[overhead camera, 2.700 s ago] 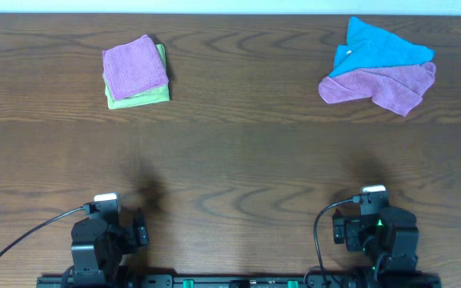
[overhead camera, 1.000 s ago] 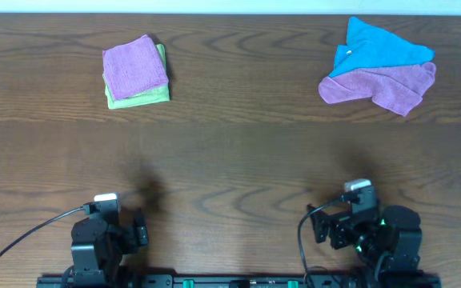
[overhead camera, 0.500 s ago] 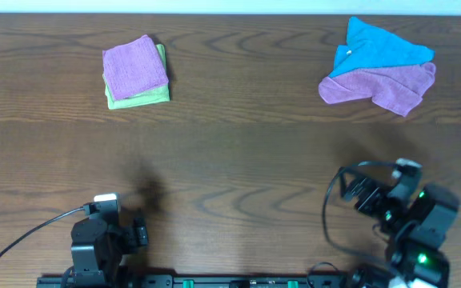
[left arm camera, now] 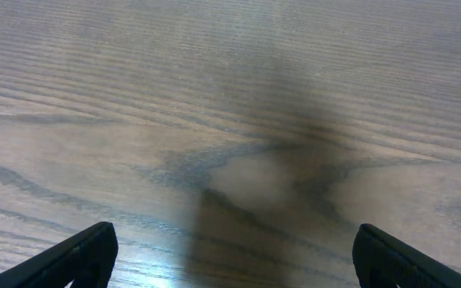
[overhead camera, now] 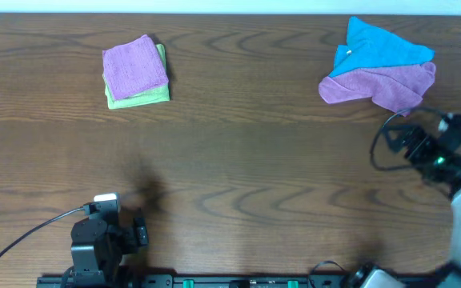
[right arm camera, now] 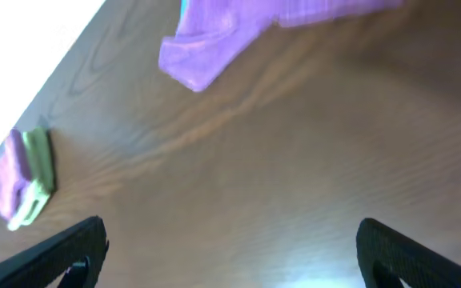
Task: Fold the cloth
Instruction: 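Reach the right gripper to the pink cloth's near edge and grasp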
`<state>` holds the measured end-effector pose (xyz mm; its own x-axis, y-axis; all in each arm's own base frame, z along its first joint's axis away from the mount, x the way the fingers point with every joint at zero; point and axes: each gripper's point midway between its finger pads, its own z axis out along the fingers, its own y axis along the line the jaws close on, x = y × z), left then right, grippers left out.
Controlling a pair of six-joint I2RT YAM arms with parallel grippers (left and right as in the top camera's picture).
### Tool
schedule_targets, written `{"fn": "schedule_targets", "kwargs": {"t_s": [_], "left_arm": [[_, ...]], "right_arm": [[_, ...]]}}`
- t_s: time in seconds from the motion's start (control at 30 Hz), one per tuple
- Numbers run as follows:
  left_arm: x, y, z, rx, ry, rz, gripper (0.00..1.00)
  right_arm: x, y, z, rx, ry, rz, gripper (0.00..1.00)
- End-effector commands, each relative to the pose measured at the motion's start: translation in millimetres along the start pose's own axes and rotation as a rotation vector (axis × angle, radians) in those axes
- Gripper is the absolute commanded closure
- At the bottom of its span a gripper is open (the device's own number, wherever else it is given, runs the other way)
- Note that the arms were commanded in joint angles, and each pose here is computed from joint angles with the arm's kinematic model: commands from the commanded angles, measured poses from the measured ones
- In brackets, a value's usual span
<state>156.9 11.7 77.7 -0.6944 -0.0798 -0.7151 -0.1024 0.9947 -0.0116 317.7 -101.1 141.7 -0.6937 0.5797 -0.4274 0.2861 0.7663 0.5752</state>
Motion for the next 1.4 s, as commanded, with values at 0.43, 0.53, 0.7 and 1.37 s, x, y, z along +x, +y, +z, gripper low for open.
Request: {"fn": "schedule_targets", "kwargs": {"t_s": [0.43,0.53,0.7,1.37], "left_arm": [[15.5,1.9,1.5,-0.010,0.057,0.012,0.05],[15.5,1.9,1.5,-0.010,0.057,0.012,0.05],[15.5,2.0,1.5,-0.010,0.057,0.012,0.05],[15.5,1.9,1.5,-0.010,0.057,0.012,0.05]], "right_arm": [[-112.9,-97.8,50.1,0.003,-0.025,-0.008,0.01],[-125.5,-95.6,62.8,-0.070,-0.048,0.021,0.01],[-151.4,-67.9,91.5,-0.362,-0.111,0.116,0.01],[-127.3,-69.4,145.9,-0.229,-0.007,0.316,0.01]]}}
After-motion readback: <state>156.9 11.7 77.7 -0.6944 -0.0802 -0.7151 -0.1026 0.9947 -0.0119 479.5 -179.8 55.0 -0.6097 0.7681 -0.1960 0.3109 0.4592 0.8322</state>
